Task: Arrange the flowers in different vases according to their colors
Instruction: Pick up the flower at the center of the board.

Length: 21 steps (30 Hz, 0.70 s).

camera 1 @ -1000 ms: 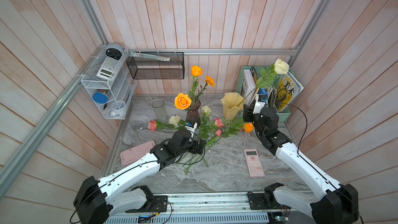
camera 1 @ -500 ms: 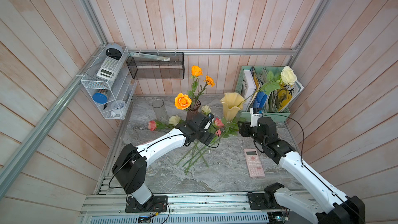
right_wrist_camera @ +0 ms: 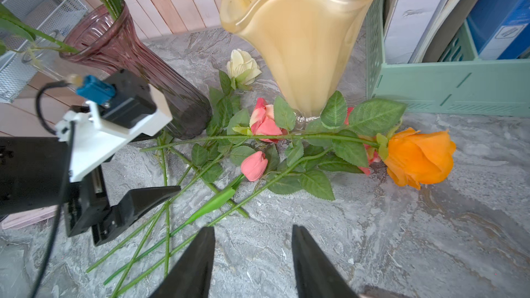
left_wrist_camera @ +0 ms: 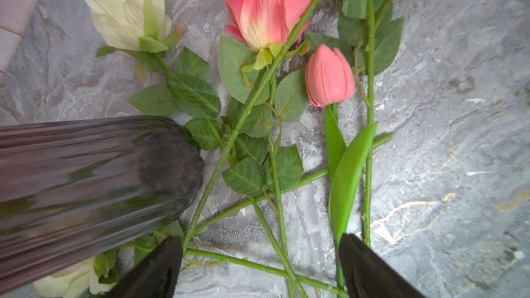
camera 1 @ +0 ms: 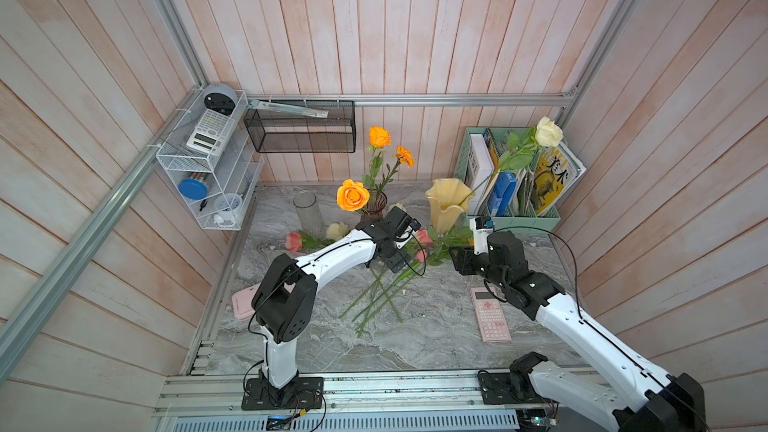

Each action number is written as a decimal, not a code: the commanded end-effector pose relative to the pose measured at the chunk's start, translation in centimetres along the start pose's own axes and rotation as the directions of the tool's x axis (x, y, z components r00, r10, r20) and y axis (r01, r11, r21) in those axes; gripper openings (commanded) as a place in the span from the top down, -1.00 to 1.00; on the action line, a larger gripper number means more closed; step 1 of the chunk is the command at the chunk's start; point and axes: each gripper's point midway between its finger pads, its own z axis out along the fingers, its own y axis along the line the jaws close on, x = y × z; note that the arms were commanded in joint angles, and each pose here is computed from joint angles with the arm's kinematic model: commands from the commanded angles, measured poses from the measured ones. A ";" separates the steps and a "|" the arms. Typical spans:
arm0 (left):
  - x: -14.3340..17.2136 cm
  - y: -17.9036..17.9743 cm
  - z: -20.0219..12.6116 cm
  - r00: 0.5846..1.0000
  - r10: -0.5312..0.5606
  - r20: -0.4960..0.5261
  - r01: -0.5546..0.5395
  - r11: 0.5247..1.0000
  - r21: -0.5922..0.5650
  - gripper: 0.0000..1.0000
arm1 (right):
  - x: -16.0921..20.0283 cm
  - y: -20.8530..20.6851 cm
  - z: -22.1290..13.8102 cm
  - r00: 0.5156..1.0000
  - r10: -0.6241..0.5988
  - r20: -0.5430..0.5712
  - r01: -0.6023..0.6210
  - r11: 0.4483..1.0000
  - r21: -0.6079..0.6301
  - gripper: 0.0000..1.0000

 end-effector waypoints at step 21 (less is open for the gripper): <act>-1.0 1.6 4.8 0.998 0.001 -0.070 0.000 1.000 0.015 -0.60 | 1.6 0.0 -0.6 1.000 -0.026 -0.015 0.025 1.000 -0.013 0.03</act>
